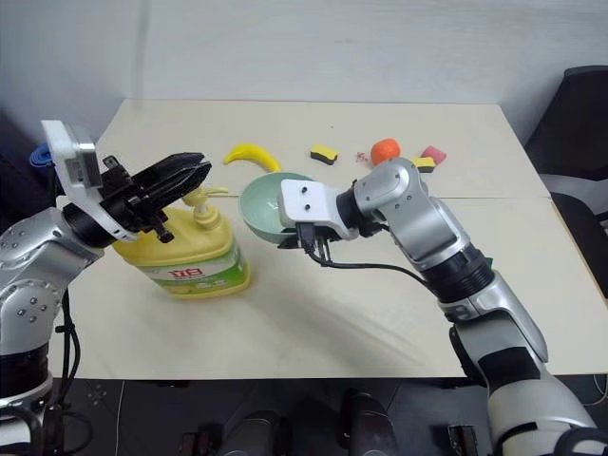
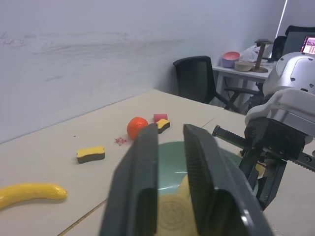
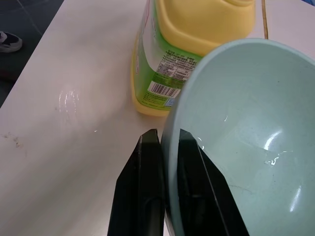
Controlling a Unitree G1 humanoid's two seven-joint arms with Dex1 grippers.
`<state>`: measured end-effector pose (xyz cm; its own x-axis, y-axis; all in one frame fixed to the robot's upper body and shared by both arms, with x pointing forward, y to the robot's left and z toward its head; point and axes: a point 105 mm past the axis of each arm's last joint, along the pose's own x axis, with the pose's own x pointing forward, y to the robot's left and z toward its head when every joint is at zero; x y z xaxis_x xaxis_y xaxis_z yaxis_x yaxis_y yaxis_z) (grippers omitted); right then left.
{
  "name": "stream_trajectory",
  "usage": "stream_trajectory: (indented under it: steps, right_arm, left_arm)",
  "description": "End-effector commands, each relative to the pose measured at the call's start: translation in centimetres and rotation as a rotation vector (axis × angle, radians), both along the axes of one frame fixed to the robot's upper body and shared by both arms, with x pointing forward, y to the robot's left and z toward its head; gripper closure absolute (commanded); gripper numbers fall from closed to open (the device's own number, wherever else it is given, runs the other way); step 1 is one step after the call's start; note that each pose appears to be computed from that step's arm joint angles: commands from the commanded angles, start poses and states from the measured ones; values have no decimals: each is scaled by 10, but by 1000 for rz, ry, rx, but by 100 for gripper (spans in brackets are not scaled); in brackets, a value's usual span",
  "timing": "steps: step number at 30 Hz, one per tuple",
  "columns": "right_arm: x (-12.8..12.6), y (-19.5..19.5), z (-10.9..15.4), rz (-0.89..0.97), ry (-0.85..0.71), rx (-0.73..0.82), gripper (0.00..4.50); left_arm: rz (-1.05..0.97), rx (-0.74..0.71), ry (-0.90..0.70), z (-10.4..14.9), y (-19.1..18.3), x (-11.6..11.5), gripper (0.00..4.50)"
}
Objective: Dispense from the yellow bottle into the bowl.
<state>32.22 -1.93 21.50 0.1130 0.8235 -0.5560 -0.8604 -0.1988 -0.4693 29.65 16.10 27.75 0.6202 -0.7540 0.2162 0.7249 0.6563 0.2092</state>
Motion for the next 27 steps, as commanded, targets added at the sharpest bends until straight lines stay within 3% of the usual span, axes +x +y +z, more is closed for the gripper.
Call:
stream_trajectory:
  steps: [1,13,27]
  right_arm:
    - [-4,6,13,31,-51,9,450]
    - [-11,12,27,49,-81,-5,450]
    - [-15,24,28,70,-72,0,450]
  left_arm:
    - [26,56,-33,8,0,0,444]
    - [44,97,88,-14,-3,9,444]
    - [103,228,335,-73,8,13,444]
